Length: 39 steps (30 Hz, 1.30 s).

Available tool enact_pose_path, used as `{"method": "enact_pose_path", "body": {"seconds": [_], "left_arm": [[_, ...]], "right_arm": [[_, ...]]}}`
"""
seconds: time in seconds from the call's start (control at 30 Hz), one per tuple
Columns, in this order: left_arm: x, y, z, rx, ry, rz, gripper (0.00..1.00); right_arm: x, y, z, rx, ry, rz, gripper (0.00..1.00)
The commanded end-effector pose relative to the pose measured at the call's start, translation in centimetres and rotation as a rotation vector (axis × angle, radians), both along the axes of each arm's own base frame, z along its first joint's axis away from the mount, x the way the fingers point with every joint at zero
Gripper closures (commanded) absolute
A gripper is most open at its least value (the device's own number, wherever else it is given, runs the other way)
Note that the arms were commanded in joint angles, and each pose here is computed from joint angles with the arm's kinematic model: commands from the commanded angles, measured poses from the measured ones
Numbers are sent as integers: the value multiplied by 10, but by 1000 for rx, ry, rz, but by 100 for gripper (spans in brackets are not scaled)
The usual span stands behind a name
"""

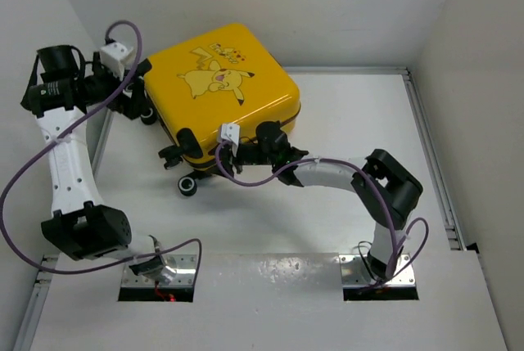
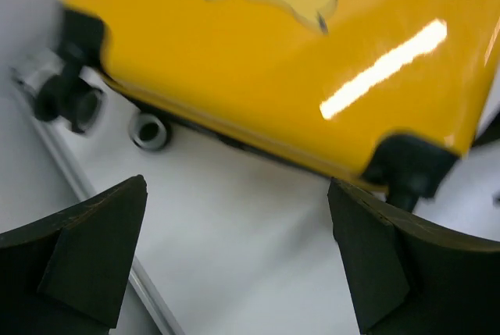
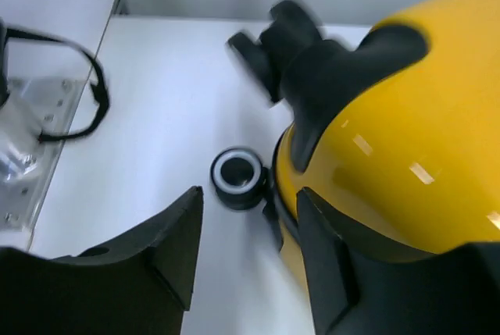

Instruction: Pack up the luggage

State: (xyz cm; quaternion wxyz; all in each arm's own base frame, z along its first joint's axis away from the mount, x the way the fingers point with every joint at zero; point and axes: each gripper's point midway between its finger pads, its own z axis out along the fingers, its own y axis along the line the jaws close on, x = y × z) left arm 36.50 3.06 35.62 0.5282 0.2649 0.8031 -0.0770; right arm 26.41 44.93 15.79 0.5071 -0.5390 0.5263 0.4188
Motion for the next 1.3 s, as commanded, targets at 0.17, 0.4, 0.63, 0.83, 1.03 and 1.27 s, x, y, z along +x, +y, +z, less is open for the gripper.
{"method": "enact_pose_path", "body": {"seconds": [0.17, 0.4, 0.63, 0.83, 1.03, 1.27], "left_arm": [[-89, -17, -75, 264, 175, -272, 0], [-107, -56, -109, 218, 279, -376, 0], [-76, -71, -131, 166, 336, -328, 0], [-80, -87, -136, 130, 359, -400, 0], [-72, -89, -161, 146, 398, -331, 0], [-63, -84, -184, 200, 445, -239, 10]], "right_arm": [[57, -68, 26, -9, 170, -463, 42], [80, -179, 6, -78, 354, -851, 42], [85, -210, -34, -134, 463, -912, 41], [99, -198, -43, -69, 424, -878, 41], [108, -182, -59, -35, 394, -843, 41], [121, -165, -58, 11, 379, -842, 41]]}}
